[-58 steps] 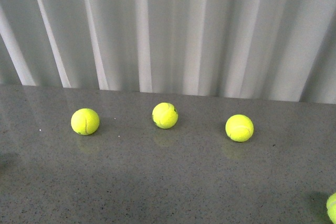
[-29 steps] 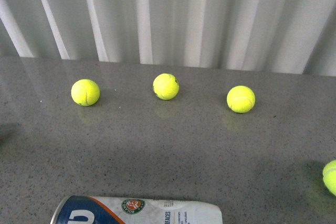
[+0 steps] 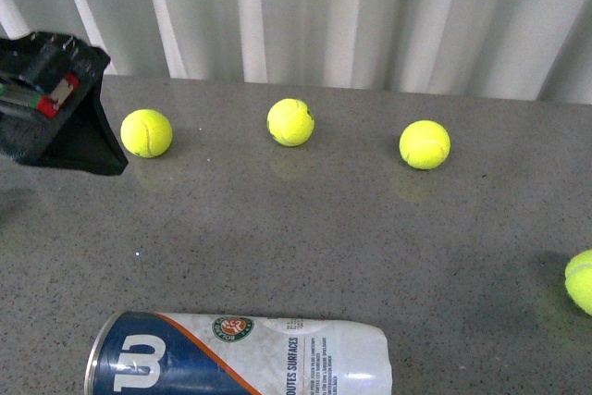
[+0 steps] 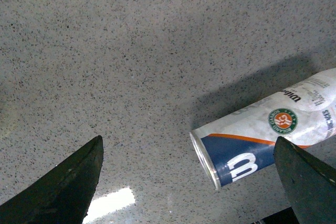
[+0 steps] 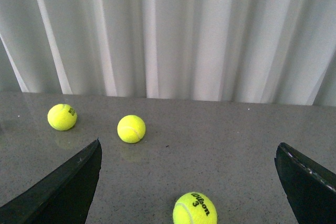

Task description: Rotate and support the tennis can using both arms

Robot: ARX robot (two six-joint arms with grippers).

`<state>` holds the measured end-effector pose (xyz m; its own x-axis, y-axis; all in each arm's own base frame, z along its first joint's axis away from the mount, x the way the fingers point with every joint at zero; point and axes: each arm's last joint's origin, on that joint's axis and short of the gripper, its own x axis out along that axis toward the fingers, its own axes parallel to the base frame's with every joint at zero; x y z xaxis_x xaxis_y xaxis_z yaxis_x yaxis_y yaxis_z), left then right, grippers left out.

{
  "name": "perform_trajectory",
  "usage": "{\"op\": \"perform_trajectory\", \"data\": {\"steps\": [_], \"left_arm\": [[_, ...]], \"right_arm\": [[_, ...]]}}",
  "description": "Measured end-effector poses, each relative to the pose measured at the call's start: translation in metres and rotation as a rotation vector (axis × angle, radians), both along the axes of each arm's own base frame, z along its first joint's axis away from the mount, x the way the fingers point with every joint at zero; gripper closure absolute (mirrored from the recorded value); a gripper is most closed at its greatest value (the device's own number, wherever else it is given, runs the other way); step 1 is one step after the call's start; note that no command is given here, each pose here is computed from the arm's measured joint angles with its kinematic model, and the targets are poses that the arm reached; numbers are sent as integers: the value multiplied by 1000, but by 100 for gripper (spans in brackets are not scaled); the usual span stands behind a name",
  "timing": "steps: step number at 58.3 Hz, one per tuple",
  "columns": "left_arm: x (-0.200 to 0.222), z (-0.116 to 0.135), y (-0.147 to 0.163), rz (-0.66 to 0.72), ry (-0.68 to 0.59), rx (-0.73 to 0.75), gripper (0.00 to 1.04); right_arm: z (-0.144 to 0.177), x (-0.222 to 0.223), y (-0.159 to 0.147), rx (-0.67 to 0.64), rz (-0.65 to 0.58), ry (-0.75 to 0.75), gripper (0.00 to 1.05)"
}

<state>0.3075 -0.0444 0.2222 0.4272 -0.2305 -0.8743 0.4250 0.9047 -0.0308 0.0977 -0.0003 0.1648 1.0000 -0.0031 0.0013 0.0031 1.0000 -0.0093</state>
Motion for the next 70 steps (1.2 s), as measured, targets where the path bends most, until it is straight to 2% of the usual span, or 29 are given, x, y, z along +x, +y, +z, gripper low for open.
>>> {"op": "perform_trajectory", "data": {"steps": [9, 17, 33, 37, 49, 60, 70], "left_arm": [[-1, -15, 14, 10, -17, -7, 7], [-11, -36, 35, 59, 27, -13, 7], [-39, -74, 76, 203, 89, -101, 7], [-43, -80, 80, 235, 98, -167, 7], [-56, -99, 74, 309, 122, -385, 7], [-71, -117, 49, 308, 154, -465, 7], [-73, -120, 25, 297, 135, -535, 7]], "right_arm": [[0, 0, 0, 0, 0, 0, 7], [0, 0, 0, 0, 0, 0, 7], [0, 0, 0, 0, 0, 0, 7], [0, 0, 0, 0, 0, 0, 7], [0, 0, 0, 0, 0, 0, 7], [0, 0, 0, 0, 0, 0, 7], [0, 0, 0, 0, 0, 0, 7]]}}
